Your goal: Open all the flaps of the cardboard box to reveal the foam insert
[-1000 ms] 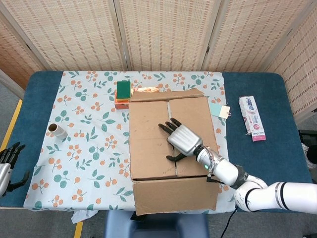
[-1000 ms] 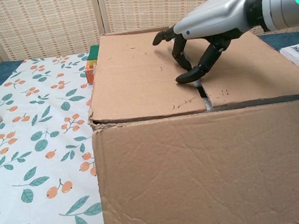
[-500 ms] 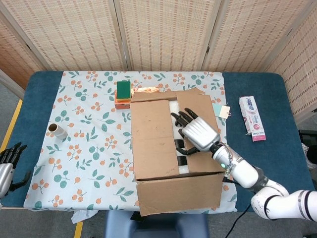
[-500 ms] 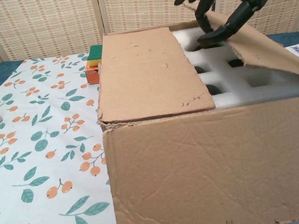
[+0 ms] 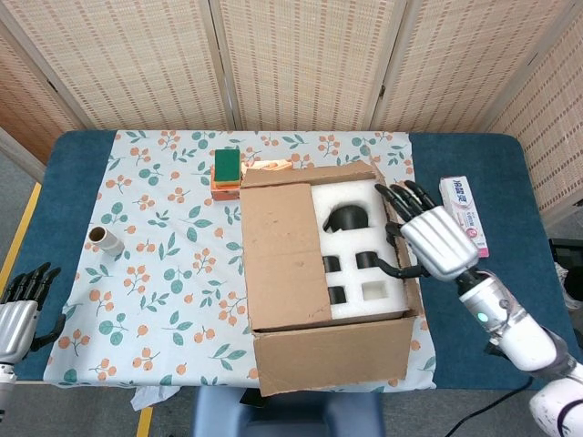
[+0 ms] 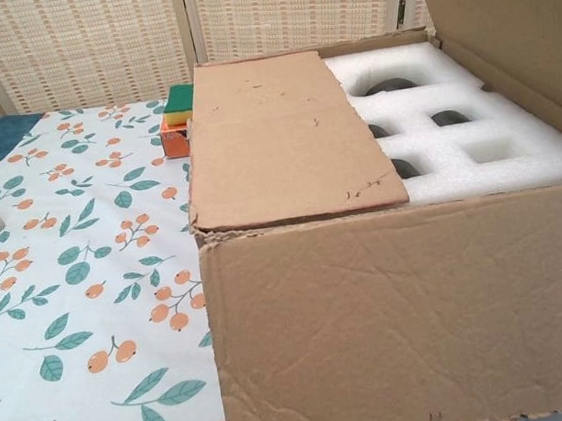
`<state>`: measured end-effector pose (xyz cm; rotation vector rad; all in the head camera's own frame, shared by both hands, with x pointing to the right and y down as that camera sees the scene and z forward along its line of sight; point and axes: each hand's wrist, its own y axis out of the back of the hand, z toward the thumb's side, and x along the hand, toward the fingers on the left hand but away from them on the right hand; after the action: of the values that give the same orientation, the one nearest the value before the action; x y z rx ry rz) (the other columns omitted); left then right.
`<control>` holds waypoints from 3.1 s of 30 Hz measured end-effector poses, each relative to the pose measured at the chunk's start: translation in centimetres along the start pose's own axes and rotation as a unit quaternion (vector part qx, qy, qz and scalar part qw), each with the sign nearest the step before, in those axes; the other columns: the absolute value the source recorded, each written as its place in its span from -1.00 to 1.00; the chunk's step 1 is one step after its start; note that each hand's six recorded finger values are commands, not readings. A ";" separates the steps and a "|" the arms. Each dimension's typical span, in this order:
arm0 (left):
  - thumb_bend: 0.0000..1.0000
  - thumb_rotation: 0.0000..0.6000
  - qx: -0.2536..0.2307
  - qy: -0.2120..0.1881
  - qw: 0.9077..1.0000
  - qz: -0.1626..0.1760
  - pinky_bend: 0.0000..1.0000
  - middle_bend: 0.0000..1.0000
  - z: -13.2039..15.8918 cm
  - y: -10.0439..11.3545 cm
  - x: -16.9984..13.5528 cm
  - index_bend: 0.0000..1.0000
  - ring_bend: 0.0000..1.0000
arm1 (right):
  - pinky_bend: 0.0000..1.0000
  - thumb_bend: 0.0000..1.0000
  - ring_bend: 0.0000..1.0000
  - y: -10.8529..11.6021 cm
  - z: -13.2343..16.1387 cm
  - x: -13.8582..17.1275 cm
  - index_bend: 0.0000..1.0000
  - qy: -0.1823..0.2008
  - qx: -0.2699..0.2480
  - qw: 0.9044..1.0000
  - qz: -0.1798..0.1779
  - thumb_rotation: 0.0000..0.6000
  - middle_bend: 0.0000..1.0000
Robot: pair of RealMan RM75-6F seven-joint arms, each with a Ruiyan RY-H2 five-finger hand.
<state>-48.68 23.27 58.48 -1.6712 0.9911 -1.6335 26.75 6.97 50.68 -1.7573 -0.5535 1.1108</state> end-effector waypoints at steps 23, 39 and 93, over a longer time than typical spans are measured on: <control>0.06 1.00 0.002 -0.084 0.996 0.011 -1.00 -1.00 3.9 0.0 1.5 -0.81 -1.00 | -1.00 -0.20 -1.00 -4.5 -9.9 13.0 0.02 -0.096 -0.103 0.985 -0.101 0.04 -1.00; 1.00 1.00 0.050 -0.309 0.946 -0.082 -1.00 -1.00 20.1 4.2 6.1 -0.19 -1.00 | -1.00 -0.18 -1.00 -6.4 -9.6 17.6 0.02 -0.046 -0.219 0.951 -0.212 0.16 -1.00; 1.00 1.00 0.069 -0.456 0.878 -0.127 -1.00 -0.97 46.8 0.7 14.2 -0.08 -1.00 | -1.00 -0.18 -1.00 -8.1 -15.1 16.2 -0.01 -0.097 -0.309 0.933 -0.156 0.17 -1.00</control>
<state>-2.69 7.04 62.50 -2.1762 0.1768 -0.8031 48.56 15.61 52.81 -1.9890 -1.3724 0.9421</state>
